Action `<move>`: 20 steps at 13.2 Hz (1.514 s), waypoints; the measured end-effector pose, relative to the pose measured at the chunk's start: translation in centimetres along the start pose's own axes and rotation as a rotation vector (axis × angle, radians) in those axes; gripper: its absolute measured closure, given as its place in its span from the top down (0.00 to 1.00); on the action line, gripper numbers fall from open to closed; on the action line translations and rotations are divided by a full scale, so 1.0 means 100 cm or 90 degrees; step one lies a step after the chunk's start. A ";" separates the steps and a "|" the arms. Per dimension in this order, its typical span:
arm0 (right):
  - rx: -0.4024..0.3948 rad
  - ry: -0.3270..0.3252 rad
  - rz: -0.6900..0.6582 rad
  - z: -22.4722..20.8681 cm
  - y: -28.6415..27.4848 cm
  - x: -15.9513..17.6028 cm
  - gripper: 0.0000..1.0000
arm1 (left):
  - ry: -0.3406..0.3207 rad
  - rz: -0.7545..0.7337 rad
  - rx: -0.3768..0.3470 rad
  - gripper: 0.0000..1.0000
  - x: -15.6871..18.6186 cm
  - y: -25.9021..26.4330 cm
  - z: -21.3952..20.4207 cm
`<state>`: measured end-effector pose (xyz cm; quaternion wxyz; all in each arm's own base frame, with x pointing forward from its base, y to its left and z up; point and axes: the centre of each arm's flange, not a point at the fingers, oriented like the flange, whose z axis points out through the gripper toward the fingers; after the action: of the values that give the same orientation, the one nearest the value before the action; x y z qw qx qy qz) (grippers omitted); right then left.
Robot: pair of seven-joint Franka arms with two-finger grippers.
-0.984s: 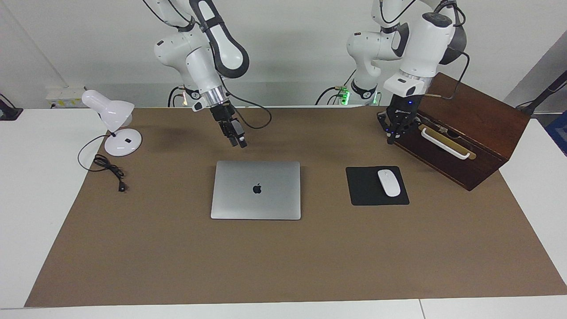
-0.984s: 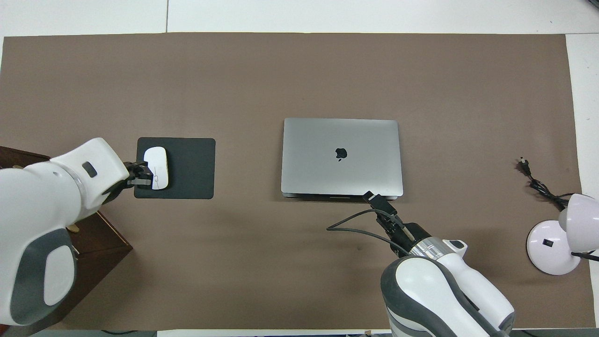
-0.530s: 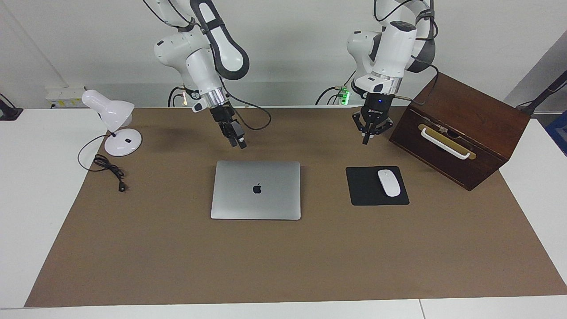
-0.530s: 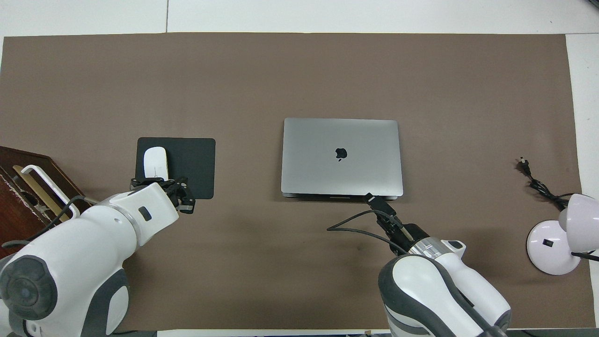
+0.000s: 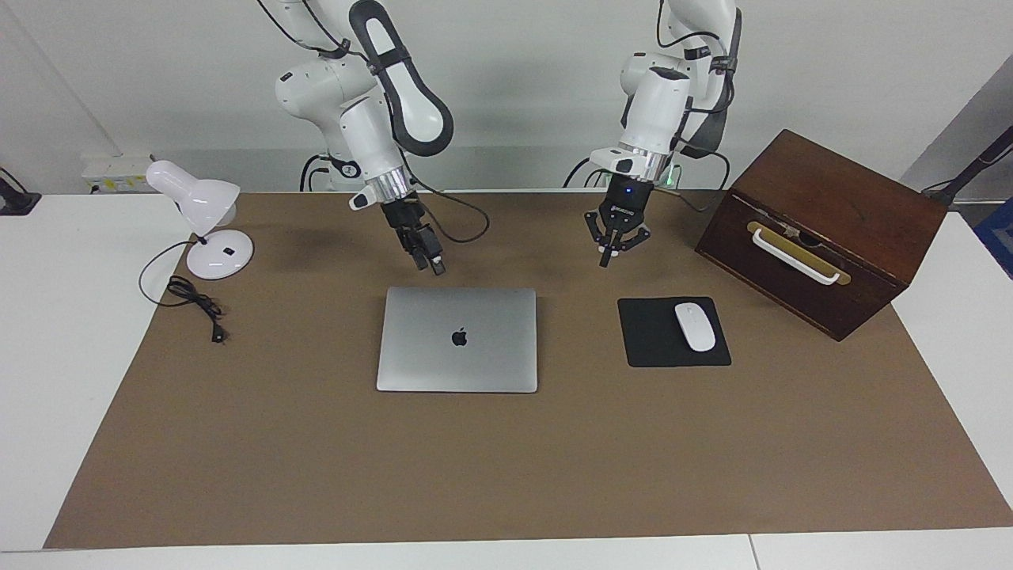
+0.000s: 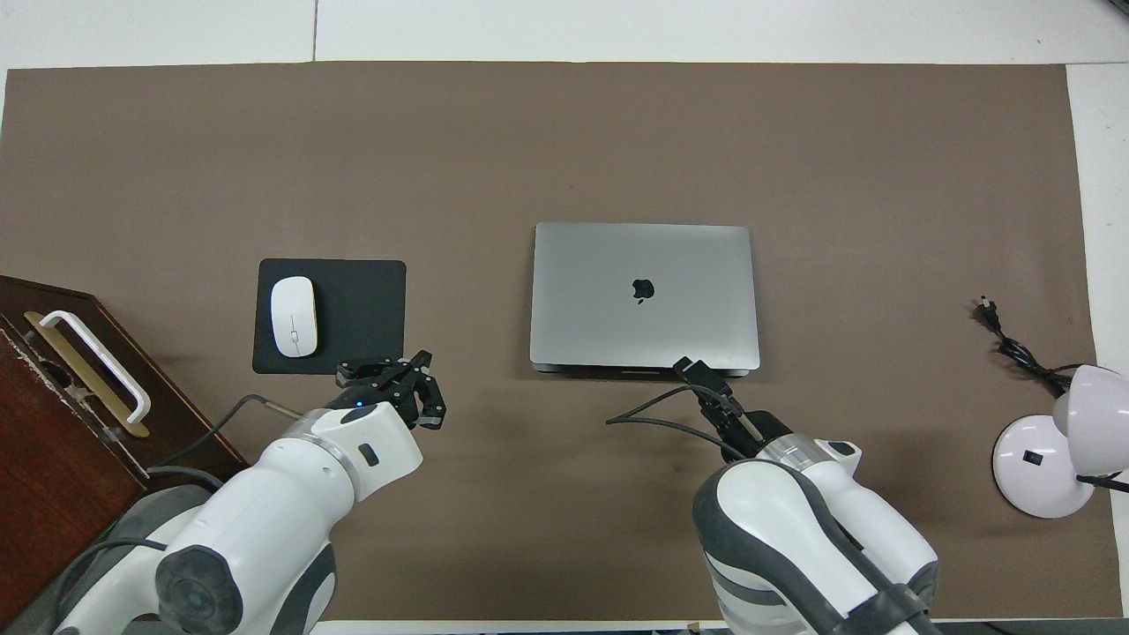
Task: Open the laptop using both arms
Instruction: 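Bring the left gripper to the laptop's near edge while the right gripper waits, then hold the laptop base with the left gripper while the right gripper lifts the lid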
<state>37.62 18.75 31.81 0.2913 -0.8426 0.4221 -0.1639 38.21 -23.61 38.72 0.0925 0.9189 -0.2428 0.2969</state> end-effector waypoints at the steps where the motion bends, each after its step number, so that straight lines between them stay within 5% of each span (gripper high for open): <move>1: 0.000 -0.001 0.001 0.002 -0.002 0.000 1.00 | 0.009 0.005 -0.007 0.01 -0.005 0.009 0.012; 8: -0.001 0.004 0.007 0.016 -0.011 0.005 1.00 | 0.059 0.044 -0.042 0.01 -0.038 0.050 0.067; 11: 0.005 0.007 0.011 0.019 -0.018 0.008 1.00 | 0.048 0.052 -0.047 0.01 -0.053 0.058 0.086; 20: 0.013 0.013 0.021 0.029 -0.029 0.022 1.00 | 0.060 0.061 -0.050 0.01 -0.029 0.065 0.109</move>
<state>42.25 19.38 31.44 0.2983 -0.8308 0.4374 -0.1718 38.39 -31.50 28.34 0.1252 0.8870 -0.2932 0.3342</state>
